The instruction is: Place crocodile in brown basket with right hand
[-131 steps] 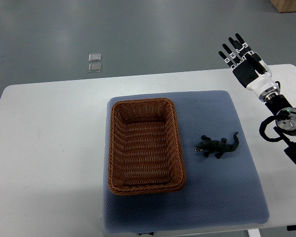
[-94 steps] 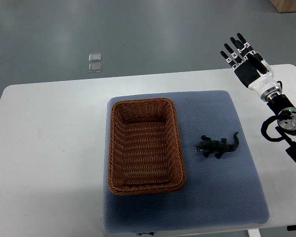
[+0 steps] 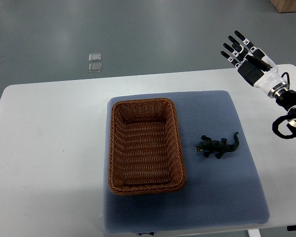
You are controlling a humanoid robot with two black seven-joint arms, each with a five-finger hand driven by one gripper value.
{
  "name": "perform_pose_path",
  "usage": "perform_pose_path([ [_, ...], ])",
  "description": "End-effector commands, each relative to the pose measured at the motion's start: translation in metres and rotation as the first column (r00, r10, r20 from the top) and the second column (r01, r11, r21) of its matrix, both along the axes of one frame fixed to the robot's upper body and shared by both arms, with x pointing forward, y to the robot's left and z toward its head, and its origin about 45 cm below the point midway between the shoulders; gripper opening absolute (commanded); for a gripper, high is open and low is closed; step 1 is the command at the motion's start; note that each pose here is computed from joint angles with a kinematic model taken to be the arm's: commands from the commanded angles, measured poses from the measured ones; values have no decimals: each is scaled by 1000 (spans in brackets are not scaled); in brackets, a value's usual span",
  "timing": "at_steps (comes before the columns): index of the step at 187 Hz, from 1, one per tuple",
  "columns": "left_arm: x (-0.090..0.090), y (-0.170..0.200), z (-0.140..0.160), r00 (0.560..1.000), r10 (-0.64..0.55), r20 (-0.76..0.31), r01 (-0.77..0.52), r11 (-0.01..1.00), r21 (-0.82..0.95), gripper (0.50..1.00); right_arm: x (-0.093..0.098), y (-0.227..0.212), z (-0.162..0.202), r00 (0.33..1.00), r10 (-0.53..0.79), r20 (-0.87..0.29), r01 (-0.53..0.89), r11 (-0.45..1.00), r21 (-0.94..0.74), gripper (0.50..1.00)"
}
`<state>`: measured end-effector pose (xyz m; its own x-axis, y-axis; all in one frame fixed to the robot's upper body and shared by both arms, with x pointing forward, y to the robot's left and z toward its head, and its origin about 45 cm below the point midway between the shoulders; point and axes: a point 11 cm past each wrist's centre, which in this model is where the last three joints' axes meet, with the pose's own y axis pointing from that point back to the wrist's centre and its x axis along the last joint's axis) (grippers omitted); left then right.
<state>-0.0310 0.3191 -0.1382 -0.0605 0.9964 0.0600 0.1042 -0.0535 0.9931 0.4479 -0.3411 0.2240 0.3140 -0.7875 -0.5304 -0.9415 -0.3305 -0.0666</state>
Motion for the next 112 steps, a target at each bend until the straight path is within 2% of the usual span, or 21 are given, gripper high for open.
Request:
perform_pose_path([
  [1,-1,1,0,1000,-7,-2,7,1000,1,1000,2,-8,18,997,63,39,-57,990,-127,928],
  [35,0,0,0,1000,-7,0,7,1000,-2,1000,6,-3,34,970,235,-55,-230,834,-501,928],
  [53,-1,-1,0,1000,-10,-2,10,1000,-8,1000,3,-3,41,942,297,-159,-318,628,-710,928],
  [61,-1,-2,0,1000,-13,-2,13,1000,-13,1000,2,0,47,922,326,-207,-352,488,-799,928],
  [83,2,-5,0,1000,-15,3,15,1000,-23,1000,-8,0,62,886,346,-308,-396,219,-892,928],
  [112,6,-3,0,1000,-16,8,16,1000,-19,1000,-28,9,78,846,347,-405,-431,-1,-902,928],
])
